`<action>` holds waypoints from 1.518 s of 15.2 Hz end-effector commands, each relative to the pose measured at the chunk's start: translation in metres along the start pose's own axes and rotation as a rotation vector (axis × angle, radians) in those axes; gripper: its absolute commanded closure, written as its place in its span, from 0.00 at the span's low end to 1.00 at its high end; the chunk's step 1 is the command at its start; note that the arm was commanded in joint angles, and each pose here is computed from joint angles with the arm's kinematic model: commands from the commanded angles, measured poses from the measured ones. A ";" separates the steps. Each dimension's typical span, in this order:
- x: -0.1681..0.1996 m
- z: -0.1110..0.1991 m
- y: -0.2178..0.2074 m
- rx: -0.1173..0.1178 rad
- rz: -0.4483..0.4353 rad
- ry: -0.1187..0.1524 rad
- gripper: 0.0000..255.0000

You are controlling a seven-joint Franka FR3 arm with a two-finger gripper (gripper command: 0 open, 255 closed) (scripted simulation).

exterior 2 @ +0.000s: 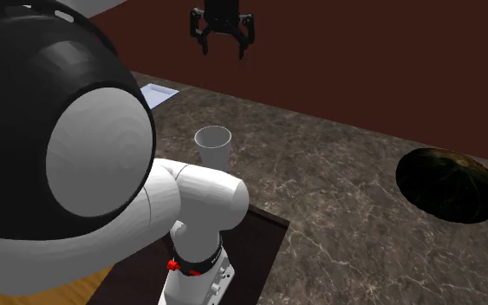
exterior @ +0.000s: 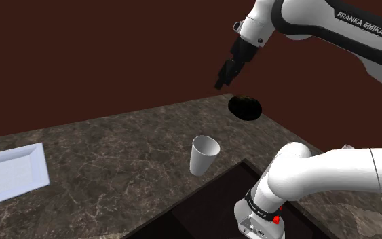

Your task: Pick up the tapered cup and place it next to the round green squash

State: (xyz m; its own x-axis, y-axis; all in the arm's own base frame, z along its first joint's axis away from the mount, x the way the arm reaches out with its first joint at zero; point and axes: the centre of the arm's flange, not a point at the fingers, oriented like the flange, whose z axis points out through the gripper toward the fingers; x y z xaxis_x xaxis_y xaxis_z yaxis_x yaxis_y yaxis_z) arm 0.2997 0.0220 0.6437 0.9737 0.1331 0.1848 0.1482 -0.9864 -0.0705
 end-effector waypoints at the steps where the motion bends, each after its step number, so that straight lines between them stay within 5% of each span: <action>1: 0.000 0.000 0.000 0.000 0.000 0.000 0.00; 18: -0.071 0.210 0.049 0.103 -0.053 -0.016 0.00; 23: -0.075 0.241 0.049 0.108 -0.055 -0.017 0.00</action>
State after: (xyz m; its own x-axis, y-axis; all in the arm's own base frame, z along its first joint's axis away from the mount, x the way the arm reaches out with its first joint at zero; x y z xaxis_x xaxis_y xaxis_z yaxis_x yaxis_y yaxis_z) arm 0.2756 -0.0149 0.3958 0.9663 0.1894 0.1742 0.2184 -0.9617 -0.1659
